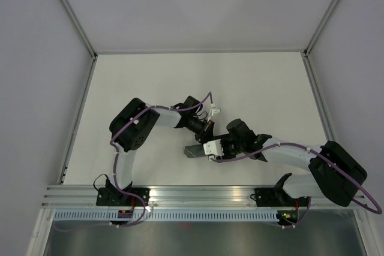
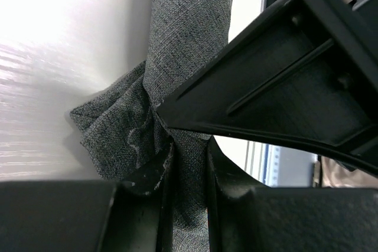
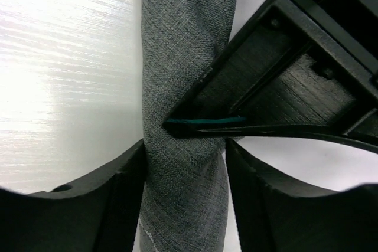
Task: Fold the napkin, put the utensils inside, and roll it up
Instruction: Roll the napkin with the utensil
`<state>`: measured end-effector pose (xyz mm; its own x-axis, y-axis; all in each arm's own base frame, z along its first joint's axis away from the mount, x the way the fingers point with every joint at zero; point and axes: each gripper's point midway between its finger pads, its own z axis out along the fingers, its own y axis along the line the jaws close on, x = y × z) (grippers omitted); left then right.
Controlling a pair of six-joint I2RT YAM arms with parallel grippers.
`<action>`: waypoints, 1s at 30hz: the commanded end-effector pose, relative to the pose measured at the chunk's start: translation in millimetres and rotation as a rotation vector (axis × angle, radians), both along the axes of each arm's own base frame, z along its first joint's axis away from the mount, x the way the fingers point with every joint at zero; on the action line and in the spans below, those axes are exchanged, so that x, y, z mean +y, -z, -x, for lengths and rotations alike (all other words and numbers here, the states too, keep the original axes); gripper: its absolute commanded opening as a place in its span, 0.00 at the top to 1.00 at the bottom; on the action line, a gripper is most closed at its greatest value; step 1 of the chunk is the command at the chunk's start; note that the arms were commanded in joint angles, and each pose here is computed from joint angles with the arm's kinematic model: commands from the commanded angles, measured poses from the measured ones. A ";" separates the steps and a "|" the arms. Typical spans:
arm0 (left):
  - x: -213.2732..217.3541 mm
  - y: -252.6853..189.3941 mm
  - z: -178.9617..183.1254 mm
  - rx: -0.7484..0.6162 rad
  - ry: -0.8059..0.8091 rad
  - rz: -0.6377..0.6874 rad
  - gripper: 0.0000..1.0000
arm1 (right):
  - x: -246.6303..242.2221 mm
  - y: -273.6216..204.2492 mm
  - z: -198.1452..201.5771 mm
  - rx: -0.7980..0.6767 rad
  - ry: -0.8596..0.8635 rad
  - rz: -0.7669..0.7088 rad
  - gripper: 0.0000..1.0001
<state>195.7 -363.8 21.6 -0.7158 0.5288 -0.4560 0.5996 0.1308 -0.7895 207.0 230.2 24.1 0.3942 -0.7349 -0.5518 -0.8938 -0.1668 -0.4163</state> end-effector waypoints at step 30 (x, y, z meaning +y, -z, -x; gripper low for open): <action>128.4 -82.8 -148.7 -0.237 -0.958 -0.297 0.56 | -12.7 25.8 7.3 0.374 0.261 0.237 0.82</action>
<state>329.3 -264.2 89.0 -0.8209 0.0632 -0.5676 0.4457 0.6923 -0.5676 214.8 237.2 16.3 0.1628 -0.8439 -0.5112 -0.9799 -0.0775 -0.1840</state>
